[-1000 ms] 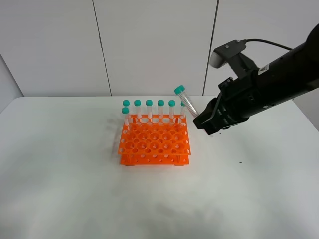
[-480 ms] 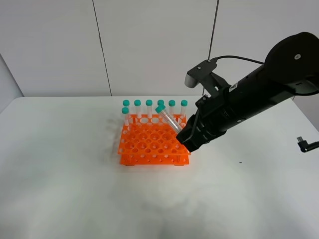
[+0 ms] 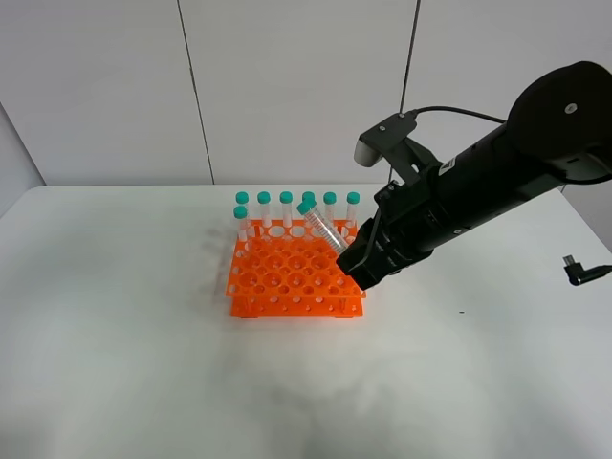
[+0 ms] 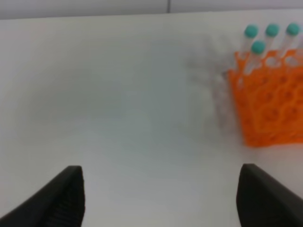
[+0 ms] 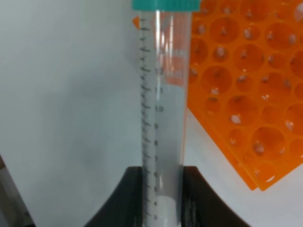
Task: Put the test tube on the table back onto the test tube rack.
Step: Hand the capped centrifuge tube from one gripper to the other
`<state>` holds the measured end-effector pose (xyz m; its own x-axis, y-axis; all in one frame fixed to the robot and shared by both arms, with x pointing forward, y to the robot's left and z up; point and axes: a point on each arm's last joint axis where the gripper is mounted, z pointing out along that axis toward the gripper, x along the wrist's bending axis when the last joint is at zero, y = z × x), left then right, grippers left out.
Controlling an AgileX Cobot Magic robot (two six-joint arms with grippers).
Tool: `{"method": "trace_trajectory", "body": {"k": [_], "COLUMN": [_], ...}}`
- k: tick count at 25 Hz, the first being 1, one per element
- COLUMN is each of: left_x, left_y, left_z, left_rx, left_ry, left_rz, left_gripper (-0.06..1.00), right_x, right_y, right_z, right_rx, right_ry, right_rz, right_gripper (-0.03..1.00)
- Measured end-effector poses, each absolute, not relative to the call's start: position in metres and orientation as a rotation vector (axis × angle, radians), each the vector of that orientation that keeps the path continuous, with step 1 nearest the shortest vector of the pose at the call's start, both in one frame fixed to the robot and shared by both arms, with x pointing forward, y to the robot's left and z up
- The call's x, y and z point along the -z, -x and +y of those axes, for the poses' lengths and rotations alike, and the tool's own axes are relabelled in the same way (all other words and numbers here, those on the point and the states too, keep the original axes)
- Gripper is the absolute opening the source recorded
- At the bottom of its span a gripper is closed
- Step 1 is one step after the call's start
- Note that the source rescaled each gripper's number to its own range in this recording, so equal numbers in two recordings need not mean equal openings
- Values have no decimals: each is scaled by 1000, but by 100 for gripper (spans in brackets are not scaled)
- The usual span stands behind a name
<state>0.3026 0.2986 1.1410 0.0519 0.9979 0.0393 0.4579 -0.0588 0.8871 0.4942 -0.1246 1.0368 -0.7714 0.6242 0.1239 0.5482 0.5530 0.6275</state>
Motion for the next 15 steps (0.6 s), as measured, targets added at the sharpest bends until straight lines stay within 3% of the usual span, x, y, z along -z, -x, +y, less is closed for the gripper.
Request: {"method": "trace_trajectory", "body": {"k": [4,15], "left_x": [-1145,-1099], "left_y": [-357,-463], "left_z": [291,258], "left_rx": [-792,-266], "left_ry": [-1602,-1577], "left_rz": [1508,1409], "left_gripper": [87,87], "right_x": [-1037,-1046], "right_y": [-494,-494], "right_z": [-124,-115], "right_rx": [-1018,-1174], "right_ry": [-991,-775], "right_rz": [2667,2665], "right_gripper": [1,1]}}
